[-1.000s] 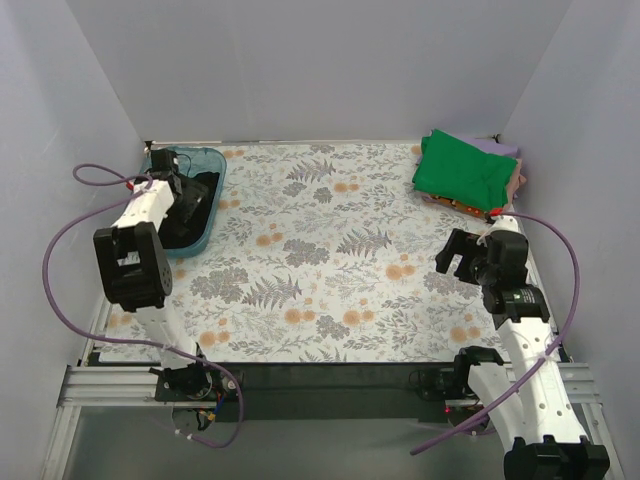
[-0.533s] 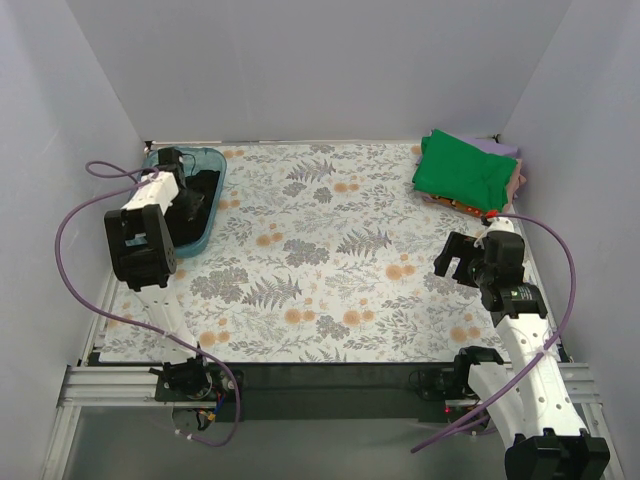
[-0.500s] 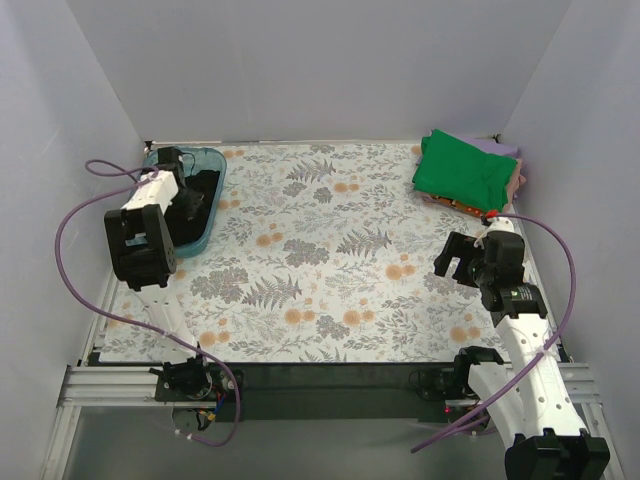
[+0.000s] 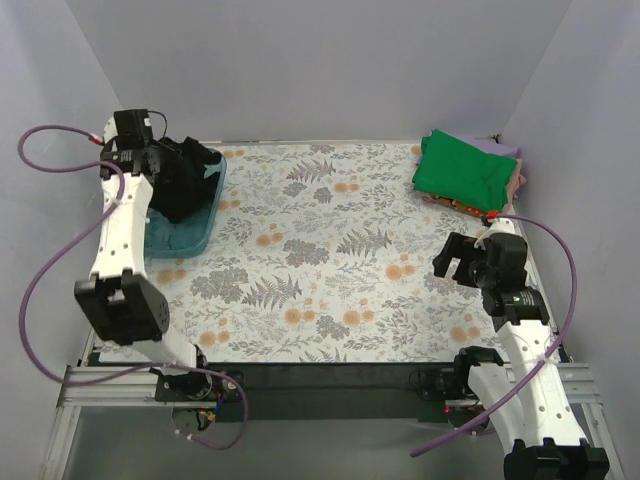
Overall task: Fold and stack the t-shirts
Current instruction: Move the tshirt to the center of the board, then flatten the tshirt out
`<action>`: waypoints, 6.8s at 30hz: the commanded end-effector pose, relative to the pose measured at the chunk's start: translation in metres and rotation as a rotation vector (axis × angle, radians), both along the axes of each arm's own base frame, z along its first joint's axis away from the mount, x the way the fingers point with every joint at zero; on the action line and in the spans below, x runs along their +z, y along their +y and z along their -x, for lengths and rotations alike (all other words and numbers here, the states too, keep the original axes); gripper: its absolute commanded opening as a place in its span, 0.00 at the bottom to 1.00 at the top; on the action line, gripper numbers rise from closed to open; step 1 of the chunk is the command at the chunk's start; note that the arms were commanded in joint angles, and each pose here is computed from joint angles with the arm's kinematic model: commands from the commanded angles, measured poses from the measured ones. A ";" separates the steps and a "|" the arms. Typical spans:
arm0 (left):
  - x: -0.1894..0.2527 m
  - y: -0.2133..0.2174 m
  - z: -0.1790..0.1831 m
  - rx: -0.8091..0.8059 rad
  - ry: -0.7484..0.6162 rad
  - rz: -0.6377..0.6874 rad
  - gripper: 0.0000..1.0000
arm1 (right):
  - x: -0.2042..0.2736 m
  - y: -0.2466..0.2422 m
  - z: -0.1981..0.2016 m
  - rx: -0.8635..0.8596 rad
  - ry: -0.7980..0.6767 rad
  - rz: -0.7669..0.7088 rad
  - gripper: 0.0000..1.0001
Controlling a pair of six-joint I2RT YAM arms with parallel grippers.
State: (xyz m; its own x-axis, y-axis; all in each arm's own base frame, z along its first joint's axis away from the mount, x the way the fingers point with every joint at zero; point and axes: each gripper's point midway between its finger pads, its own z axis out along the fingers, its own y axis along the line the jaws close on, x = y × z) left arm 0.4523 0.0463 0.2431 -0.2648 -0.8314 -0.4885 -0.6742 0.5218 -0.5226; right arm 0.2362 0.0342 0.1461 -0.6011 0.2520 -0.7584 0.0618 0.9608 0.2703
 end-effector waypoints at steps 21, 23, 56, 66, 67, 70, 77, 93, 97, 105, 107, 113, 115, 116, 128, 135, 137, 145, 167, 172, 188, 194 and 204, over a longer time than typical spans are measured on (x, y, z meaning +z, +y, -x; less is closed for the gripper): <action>0.035 -0.227 0.118 -0.355 -0.177 -0.035 0.95 | 0.024 -0.005 0.017 -0.022 -0.016 0.013 0.98; -0.002 -0.206 0.126 -0.264 -0.040 -0.089 0.95 | 0.022 -0.005 0.022 -0.015 0.008 0.021 0.98; -0.179 -0.272 0.076 -0.711 0.203 -0.212 0.95 | -0.088 0.061 0.042 0.176 0.331 -0.096 0.84; -0.177 -0.276 0.071 -0.711 0.205 -0.206 0.00 | -0.123 0.072 0.041 0.212 0.408 -0.115 0.34; -0.171 -0.274 0.073 -0.709 0.193 -0.209 0.00 | -0.120 0.074 0.039 0.230 0.397 -0.117 0.23; -0.140 -0.269 0.079 -0.706 0.123 -0.200 0.00 | -0.087 0.078 0.022 0.252 0.281 -0.120 0.01; 0.013 -0.236 0.130 -0.627 -0.268 -0.088 0.00 | 0.093 0.066 0.009 0.249 -0.186 -0.096 0.01; 0.263 -0.133 0.335 -0.600 -1.139 0.208 0.00 | 0.355 0.037 0.124 0.272 -0.875 -0.177 0.01; 0.250 -0.120 0.318 -0.480 -1.077 0.207 0.00 | 0.361 0.025 0.115 0.196 -0.876 -0.161 0.01; 0.116 -0.091 0.215 0.035 -0.497 0.031 0.00 | 0.260 0.015 0.000 -0.009 -0.530 -0.019 0.01; 0.062 -0.108 0.181 0.044 -0.318 -0.084 0.03 | 0.226 0.023 -0.036 -0.011 -0.446 0.011 0.01; -0.081 -0.103 0.099 0.027 0.242 -0.147 0.74 | 0.090 0.042 -0.142 0.069 -0.109 0.165 0.44; -0.080 -0.106 0.083 0.019 0.275 -0.123 0.77 | 0.068 0.044 -0.154 0.091 -0.002 0.187 0.84; -0.082 -0.109 0.082 -0.005 0.286 -0.125 0.77 | 0.060 0.045 -0.160 0.094 0.050 0.208 0.98; -0.086 -0.183 0.158 -0.392 0.110 -0.036 0.96 | 0.003 0.094 -0.027 0.246 0.087 -0.024 0.98; -0.134 -0.182 0.219 -0.439 0.228 -0.029 0.96 | -0.064 0.127 0.057 0.325 0.223 -0.162 0.99; -0.140 -0.176 0.228 -0.415 0.245 -0.020 0.97 | -0.087 0.130 0.070 0.333 0.296 -0.139 0.98; -0.167 -0.150 0.258 -0.312 0.354 -0.056 0.97 | -0.131 0.101 0.045 0.146 0.394 0.078 0.99; -0.206 -0.163 0.270 -0.424 0.421 -0.028 0.94 | -0.073 0.027 -0.051 -0.006 0.298 0.055 0.98; -0.222 -0.165 0.265 -0.412 0.469 -0.043 0.81 | -0.062 0.026 -0.018 -0.006 0.231 0.011 0.99; -0.248 -0.158 0.246 -0.356 0.536 -0.148 0.38 | -0.061 0.065 0.064 0.117 0.290 -0.024 0.98; -0.257 -0.154 0.253 -0.325 0.579 -0.148 0.00 | -0.084 0.096 0.103 0.211 0.413 0.044 0.98; -0.247 -0.128 0.264 -0.179 0.555 -0.196 0.00 | -0.119 0.092 0.158 0.225 0.599 0.184 0.98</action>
